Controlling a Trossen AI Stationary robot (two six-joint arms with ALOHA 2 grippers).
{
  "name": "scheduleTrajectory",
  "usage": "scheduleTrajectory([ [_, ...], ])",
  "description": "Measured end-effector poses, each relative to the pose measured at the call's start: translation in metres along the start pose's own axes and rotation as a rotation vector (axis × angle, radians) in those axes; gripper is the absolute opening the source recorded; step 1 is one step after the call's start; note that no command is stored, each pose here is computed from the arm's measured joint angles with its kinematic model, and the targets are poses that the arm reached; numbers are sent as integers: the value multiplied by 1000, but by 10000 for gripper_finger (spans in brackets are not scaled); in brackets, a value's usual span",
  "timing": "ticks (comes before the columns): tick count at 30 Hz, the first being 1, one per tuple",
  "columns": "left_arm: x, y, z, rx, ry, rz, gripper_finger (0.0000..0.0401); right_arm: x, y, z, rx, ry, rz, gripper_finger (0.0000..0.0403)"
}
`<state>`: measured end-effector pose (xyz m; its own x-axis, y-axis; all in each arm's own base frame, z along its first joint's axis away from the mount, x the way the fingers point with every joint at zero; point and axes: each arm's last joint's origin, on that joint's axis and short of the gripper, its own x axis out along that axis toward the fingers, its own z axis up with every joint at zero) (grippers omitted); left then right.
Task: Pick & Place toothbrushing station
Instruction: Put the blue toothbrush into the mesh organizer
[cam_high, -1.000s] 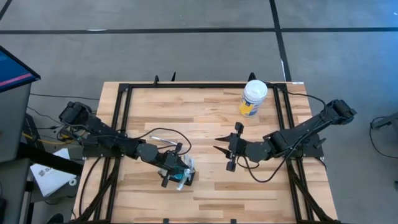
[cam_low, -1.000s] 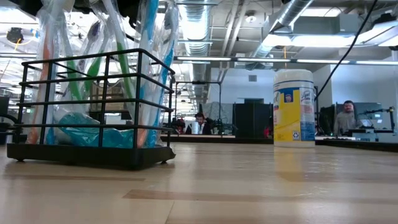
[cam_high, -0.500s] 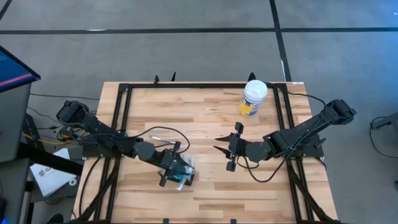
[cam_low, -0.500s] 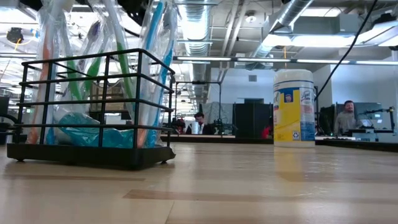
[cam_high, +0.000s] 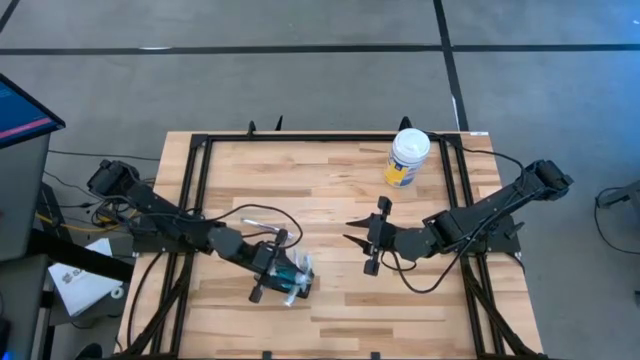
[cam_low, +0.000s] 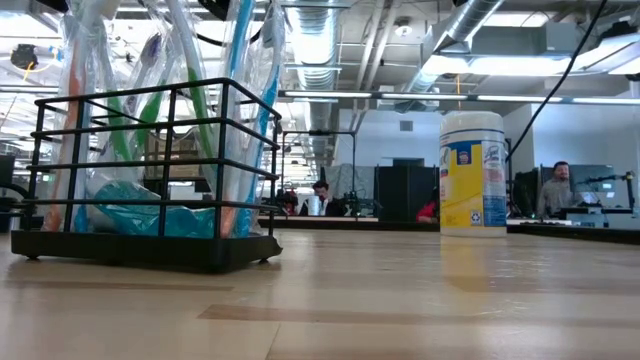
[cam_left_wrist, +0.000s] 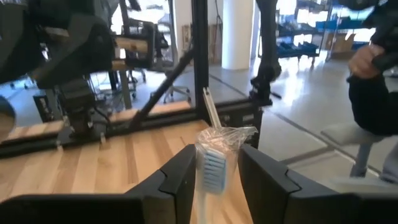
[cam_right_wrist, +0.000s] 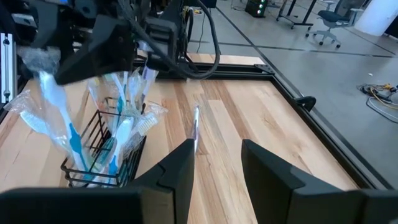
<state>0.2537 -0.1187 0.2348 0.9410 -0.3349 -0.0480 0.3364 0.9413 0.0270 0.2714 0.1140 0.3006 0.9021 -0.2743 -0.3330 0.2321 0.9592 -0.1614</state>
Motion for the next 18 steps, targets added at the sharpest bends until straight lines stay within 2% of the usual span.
scheduleTrajectory([
  [3, 0, 0, 3, -3, -31, 1, 113, 0, 0, 0, 0, 0, 0, 123],
  [11, 0, 0, -1, 0, 6, 0, 97, 0, 0, 0, 0, 0, 0, 122],
  [14, 0, 0, -4, 2, 36, -1, 70, 0, 0, 0, 0, 0, 0, 123],
  [18, 0, -2, -4, 5, 36, -10, 12, 0, 0, 0, 0, 0, 0, 122],
])
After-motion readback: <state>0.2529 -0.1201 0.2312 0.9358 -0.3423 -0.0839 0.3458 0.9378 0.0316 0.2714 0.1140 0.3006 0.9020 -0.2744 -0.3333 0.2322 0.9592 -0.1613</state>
